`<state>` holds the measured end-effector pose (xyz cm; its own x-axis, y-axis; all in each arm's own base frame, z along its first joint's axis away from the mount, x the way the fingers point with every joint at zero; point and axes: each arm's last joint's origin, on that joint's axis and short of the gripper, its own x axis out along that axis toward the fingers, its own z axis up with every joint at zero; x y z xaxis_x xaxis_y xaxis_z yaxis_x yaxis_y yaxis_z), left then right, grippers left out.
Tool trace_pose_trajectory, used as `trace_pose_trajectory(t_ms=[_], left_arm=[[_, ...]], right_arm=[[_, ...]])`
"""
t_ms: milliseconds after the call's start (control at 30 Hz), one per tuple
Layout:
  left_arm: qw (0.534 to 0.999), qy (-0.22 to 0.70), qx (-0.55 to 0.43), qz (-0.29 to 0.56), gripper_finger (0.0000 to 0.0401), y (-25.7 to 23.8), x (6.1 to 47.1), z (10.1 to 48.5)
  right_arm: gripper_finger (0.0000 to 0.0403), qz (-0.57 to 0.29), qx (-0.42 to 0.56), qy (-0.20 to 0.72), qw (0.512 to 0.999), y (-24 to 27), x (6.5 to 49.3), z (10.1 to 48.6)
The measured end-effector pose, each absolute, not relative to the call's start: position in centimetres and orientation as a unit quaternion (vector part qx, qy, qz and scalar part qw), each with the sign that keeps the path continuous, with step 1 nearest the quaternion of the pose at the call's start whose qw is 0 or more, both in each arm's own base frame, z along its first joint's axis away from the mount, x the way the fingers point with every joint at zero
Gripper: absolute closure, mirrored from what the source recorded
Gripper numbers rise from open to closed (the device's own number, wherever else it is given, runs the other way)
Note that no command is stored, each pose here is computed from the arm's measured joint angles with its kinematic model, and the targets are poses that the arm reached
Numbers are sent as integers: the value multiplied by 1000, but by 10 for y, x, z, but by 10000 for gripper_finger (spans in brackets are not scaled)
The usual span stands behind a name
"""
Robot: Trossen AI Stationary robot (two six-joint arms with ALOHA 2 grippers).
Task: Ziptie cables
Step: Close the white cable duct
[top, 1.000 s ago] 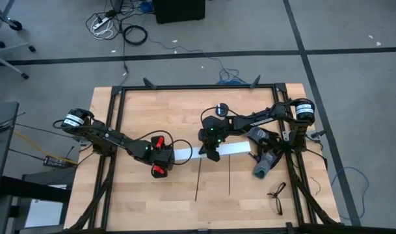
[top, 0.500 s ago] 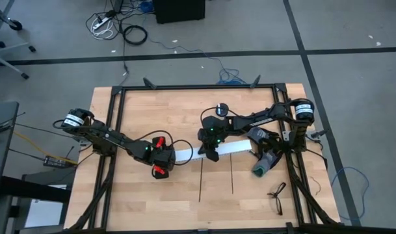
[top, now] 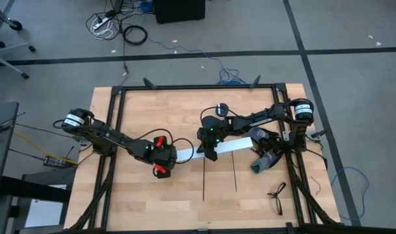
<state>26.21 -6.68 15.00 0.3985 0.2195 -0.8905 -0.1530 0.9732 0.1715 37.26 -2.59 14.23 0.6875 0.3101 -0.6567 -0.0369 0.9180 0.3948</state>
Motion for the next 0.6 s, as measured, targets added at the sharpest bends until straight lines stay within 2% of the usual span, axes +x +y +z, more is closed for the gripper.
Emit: trace_pose_trajectory(t_ms=[333,600], left_arm=[[839,534,22,105,192,-67,264,150],[839,535,16,98,159,-67,264,150]], right_arm=[[403,89,187,384,900,-26,373,142],[403,89,187,384,900,-26,373,143]])
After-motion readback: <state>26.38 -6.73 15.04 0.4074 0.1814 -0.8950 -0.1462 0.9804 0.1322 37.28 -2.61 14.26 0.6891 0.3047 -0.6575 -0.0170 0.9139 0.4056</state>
